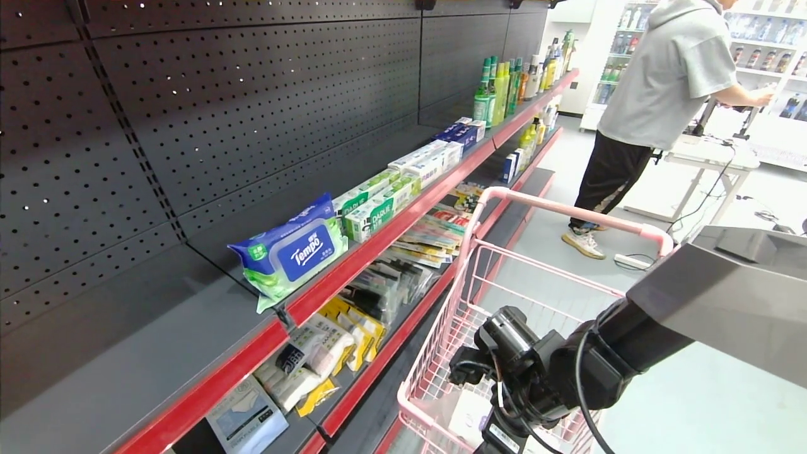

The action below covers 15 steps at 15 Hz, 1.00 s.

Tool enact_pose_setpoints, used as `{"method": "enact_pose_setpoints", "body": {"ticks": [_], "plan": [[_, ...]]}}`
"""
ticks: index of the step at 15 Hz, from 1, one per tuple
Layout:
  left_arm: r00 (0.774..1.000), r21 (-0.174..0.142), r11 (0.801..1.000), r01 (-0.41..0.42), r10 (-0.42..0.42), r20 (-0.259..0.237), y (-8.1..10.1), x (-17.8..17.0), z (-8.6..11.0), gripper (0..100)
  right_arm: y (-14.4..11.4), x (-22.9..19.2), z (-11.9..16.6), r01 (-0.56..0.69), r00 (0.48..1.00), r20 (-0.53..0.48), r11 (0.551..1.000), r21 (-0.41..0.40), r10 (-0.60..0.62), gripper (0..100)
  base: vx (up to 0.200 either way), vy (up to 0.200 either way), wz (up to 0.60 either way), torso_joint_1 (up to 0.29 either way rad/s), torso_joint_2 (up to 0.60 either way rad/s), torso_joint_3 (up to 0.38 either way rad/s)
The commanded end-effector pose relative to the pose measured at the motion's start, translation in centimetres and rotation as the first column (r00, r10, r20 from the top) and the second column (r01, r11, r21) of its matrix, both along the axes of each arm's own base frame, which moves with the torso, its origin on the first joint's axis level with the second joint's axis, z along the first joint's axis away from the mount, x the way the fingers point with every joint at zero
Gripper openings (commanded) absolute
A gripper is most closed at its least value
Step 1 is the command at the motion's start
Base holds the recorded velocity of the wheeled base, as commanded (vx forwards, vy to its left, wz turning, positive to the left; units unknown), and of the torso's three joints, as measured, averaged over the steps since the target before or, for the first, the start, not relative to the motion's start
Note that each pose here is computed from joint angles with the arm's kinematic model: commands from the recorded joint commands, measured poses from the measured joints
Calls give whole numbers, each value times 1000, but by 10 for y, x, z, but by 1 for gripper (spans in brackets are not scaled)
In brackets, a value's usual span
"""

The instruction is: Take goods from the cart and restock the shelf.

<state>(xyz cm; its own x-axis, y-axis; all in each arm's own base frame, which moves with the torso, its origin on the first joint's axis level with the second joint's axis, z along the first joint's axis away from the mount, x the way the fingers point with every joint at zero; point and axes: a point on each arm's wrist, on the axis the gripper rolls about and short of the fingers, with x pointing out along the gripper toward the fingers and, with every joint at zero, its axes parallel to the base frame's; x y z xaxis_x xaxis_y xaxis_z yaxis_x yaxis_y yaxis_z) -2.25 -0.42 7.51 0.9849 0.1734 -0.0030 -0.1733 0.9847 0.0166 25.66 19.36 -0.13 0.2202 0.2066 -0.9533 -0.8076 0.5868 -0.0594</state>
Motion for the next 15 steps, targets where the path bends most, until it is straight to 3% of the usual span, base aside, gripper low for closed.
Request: {"method": "enact_pose_setpoints", "body": {"ticks": [1,15], "plan": [[1000,0,1000,-1,1,0,0,0,0,100,0,1,-2,-4,1000,-2,1000,-4,4,100,0,0,0,-134,320,188],[1000,-1,1000,-1,1,0,0,0,0,100,-2,17,-9,8,1000,10,1000,-12,-8,100,0,0,0,-25,65,38]]}}
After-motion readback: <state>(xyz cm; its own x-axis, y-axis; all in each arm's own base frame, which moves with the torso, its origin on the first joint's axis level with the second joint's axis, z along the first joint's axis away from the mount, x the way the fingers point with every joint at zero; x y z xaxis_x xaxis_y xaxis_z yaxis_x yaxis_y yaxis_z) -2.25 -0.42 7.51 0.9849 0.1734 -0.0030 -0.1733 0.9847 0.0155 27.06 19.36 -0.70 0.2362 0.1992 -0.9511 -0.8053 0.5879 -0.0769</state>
